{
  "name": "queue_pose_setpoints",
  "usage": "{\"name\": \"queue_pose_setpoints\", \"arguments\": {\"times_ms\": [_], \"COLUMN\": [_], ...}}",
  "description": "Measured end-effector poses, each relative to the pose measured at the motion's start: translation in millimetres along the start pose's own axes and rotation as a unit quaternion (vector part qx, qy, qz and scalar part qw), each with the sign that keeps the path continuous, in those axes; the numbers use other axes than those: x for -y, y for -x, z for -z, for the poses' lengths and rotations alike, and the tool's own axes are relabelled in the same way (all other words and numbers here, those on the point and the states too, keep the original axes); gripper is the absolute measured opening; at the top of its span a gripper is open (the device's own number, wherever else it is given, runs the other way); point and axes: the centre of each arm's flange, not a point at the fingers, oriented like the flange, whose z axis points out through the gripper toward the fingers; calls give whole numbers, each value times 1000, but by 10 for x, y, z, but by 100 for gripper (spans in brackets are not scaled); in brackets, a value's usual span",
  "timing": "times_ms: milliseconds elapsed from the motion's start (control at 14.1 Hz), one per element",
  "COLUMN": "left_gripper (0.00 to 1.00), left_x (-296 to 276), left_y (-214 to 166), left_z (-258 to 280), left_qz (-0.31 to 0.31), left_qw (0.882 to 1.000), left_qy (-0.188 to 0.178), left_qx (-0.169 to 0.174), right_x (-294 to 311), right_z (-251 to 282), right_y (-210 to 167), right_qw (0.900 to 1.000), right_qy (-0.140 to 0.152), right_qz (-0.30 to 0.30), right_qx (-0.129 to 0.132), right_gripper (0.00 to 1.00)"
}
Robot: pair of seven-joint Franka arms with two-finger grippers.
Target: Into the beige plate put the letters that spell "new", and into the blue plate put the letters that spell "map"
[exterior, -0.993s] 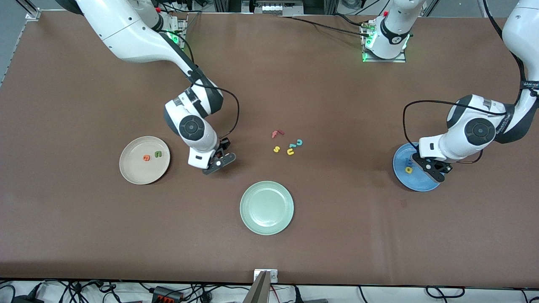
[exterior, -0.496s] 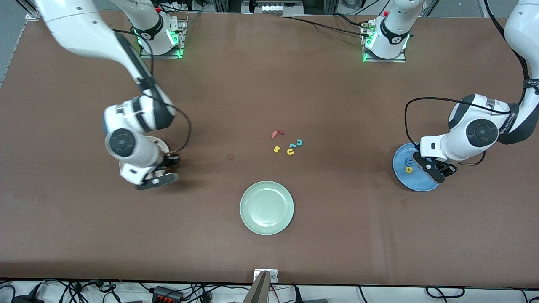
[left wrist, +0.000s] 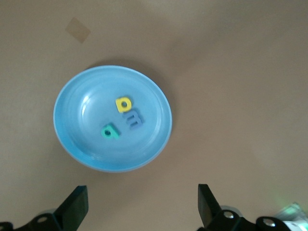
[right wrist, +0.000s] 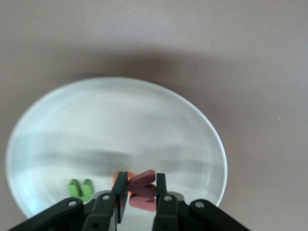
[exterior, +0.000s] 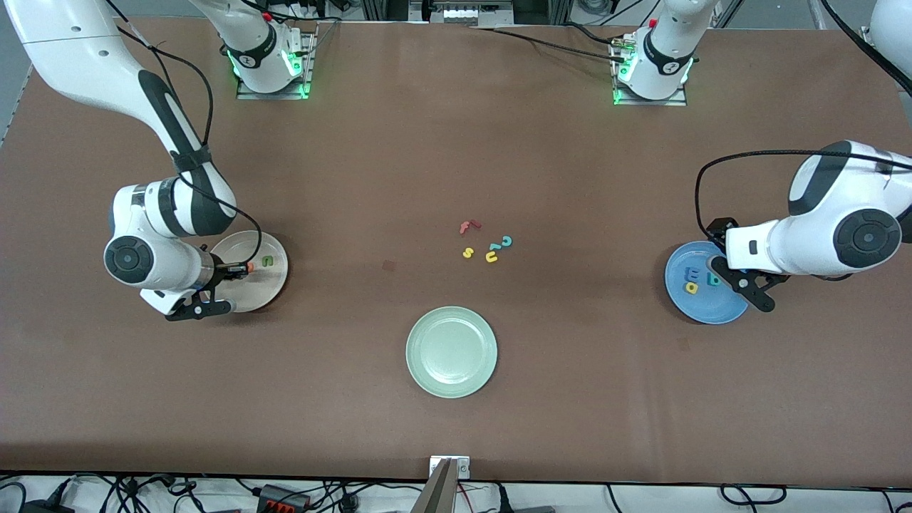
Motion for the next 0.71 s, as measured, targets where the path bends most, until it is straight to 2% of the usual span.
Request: {"name": "queue_pose_setpoints", "arguments": {"times_ms": [142,213,426,638,709], "left_gripper": [100,100,100,100,100], "left_x": [-160,-230,-304,-269,-255], "left_y": [-31,-42,-21,61,87], "left_z": [278,396,604,638,657], "left_qz": [26,39,70,113,132], "left_qw": [999,999,996,989,986], "left_qy": [9,19,45,95,103], "left_qx": [22,25,20,19,20], "right_x": [-99,-143,-197,-254,-289], "right_z": [-71,-91,2,731,1045], "right_y": [23,28,2,-64,-36], "right_qw": [1000,1000,1000,998,997], "right_qy": [-3,-4,-4,1,3], "right_qz": [-7,-11,-16,-32,-37], "right_qx": [6,7,-2,-54,-62], "right_gripper": [28,33,63,93,100]}}
